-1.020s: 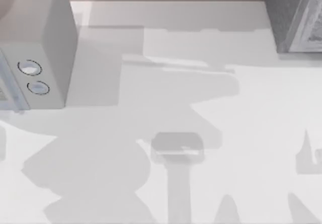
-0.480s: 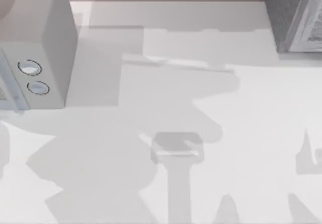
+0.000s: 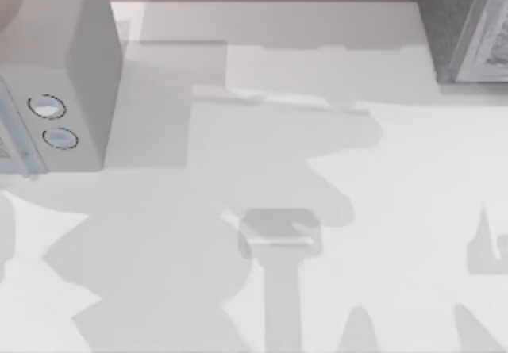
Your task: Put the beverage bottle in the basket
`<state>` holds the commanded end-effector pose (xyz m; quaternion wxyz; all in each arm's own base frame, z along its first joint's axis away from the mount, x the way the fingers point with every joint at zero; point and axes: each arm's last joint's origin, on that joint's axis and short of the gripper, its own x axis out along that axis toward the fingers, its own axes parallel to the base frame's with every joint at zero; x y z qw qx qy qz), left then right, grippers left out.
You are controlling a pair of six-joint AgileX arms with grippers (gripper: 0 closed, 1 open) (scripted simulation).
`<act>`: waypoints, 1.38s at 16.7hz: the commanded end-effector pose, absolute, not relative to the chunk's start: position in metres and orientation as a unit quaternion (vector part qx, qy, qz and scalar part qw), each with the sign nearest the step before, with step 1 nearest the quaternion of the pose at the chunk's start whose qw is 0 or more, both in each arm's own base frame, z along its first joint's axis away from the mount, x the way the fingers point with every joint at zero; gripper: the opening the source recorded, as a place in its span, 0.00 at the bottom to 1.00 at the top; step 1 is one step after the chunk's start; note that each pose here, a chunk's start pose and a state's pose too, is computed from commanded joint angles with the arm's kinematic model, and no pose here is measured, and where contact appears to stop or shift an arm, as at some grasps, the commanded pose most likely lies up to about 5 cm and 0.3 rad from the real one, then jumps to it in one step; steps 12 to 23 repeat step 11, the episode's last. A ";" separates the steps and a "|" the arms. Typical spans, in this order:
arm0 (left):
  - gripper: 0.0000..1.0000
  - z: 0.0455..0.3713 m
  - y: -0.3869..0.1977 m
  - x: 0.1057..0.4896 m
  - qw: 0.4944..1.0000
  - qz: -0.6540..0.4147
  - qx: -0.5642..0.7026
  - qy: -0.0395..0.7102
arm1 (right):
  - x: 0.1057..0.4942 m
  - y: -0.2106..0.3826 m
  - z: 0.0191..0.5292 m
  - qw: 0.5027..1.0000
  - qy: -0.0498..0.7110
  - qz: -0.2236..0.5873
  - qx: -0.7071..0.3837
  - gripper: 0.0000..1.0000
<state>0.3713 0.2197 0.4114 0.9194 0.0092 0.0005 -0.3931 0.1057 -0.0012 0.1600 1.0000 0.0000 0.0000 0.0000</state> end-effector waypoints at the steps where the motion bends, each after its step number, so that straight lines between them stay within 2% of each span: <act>1: 0.68 0.411 0.220 0.371 0.919 -0.393 0.009 0.001 | 0.106 -0.001 0.160 1.000 0.000 0.000 0.000 1.00; 5: 0.98 0.411 0.220 0.371 0.919 -0.393 0.009 0.001 | 0.106 -0.001 0.160 1.000 0.000 0.000 0.000 1.00; 6: 1.00 0.411 0.220 0.371 0.919 -0.393 0.009 0.001 | 0.106 -0.001 0.160 1.000 0.000 0.000 0.000 1.00; 23: 1.00 0.411 0.220 0.371 0.919 -0.393 0.009 0.001 | 0.106 -0.001 0.160 1.000 0.000 0.000 0.000 1.00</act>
